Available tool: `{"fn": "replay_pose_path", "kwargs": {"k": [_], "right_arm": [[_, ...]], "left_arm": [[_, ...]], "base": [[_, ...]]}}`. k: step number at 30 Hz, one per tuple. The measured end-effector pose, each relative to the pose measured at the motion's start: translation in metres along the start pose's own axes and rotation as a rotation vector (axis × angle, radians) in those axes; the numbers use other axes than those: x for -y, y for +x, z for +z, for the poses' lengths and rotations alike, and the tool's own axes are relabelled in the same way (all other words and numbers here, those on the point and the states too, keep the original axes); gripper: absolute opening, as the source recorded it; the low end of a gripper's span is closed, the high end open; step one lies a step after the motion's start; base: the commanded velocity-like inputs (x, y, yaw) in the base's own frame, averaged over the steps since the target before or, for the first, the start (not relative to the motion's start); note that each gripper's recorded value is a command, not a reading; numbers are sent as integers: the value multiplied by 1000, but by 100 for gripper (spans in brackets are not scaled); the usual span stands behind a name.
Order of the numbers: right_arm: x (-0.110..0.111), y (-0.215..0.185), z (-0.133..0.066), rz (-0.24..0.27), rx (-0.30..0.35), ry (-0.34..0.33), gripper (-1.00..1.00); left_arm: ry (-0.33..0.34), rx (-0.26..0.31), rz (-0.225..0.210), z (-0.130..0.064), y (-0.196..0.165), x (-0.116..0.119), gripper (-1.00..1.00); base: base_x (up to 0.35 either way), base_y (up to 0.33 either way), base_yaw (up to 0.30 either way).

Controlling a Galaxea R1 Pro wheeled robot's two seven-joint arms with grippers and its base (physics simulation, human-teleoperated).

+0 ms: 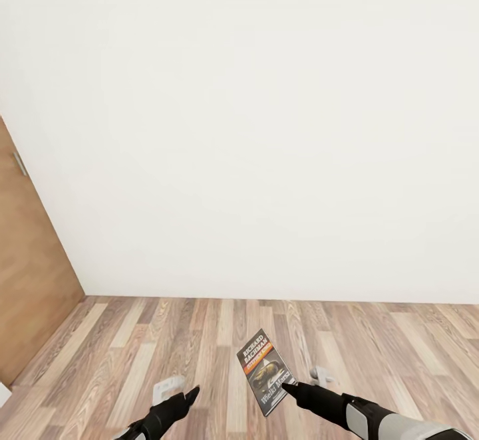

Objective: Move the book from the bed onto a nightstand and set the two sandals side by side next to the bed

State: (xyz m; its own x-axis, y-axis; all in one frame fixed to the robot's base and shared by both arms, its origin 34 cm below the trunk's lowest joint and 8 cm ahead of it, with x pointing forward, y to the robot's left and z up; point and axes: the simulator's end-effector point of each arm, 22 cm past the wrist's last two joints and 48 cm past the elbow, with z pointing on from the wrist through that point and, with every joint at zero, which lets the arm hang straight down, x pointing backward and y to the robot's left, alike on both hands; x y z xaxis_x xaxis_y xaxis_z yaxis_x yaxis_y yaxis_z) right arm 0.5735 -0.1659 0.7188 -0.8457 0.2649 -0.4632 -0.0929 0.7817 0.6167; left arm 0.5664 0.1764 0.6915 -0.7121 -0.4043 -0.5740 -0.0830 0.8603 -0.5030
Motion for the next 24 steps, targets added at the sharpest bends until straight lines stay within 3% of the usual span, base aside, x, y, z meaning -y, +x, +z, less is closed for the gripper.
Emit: {"fn": "replay_pose_path", "kwargs": {"k": [24], "right_arm": [[0, 0, 0, 0, 0, -1, -100]], "left_arm": [[0, 0, 0, 0, 0, 0, 100]], "base": [[241, 0, 0]]}}
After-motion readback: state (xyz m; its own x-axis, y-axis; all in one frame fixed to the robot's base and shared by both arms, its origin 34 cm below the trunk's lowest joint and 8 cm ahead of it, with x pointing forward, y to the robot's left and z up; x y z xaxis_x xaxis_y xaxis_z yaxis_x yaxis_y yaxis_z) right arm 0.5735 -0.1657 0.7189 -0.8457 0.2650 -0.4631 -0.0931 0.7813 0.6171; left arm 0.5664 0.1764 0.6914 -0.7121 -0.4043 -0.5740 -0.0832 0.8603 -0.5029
